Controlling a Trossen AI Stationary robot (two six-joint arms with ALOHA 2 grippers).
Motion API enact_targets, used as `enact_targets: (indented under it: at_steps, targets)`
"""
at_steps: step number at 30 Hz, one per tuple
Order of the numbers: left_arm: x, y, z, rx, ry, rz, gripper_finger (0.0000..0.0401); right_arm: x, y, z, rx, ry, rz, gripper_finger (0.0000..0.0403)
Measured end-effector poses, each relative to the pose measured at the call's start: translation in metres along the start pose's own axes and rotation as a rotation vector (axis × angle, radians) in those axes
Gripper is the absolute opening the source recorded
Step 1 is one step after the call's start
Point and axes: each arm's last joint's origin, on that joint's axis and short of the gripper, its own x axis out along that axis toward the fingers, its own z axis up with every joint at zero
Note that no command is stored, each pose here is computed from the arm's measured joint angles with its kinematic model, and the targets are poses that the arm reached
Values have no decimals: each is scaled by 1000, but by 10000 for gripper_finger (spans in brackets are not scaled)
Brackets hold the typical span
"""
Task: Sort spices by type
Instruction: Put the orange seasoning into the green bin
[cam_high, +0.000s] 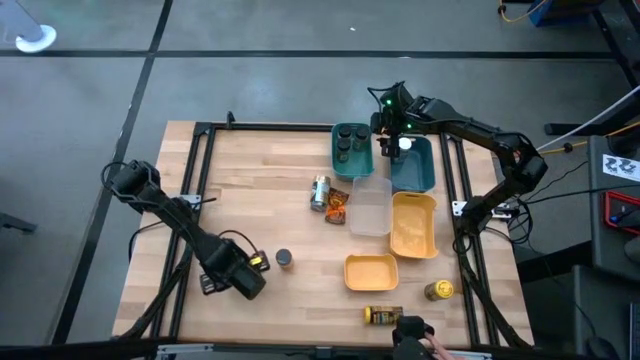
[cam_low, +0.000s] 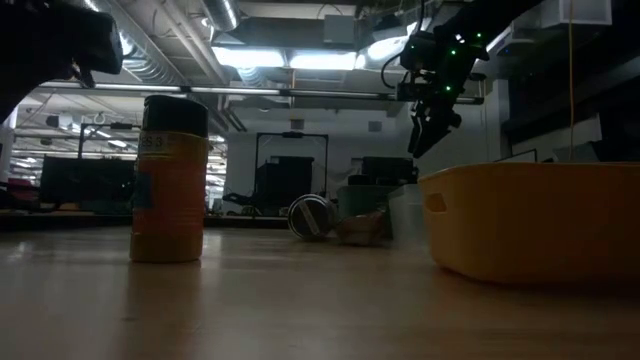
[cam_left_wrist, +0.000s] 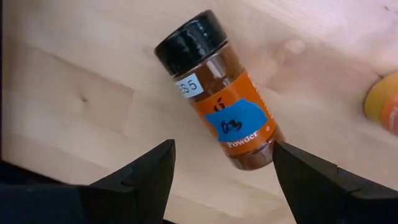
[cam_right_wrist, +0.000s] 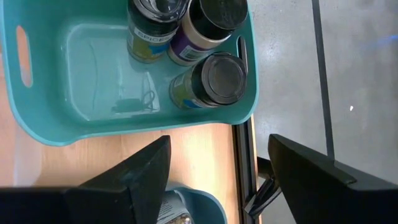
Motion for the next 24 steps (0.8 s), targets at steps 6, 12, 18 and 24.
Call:
enact_targets:
  at_steps: [6, 12, 18, 24]
  targets:
    - [0, 0, 0, -96, 0, 0, 253, 0, 0, 0, 0, 0, 0, 269]
    - [0, 0, 1, -193, -8, 3, 253, 0, 0, 0, 0, 0, 0, 269]
    - [0, 2, 4, -221, -45, 14, 253, 0, 0, 0, 0, 0, 0, 269]
    - [3, 2, 5, -227, -77, 20, 253, 0, 0, 0, 0, 1, 0, 269]
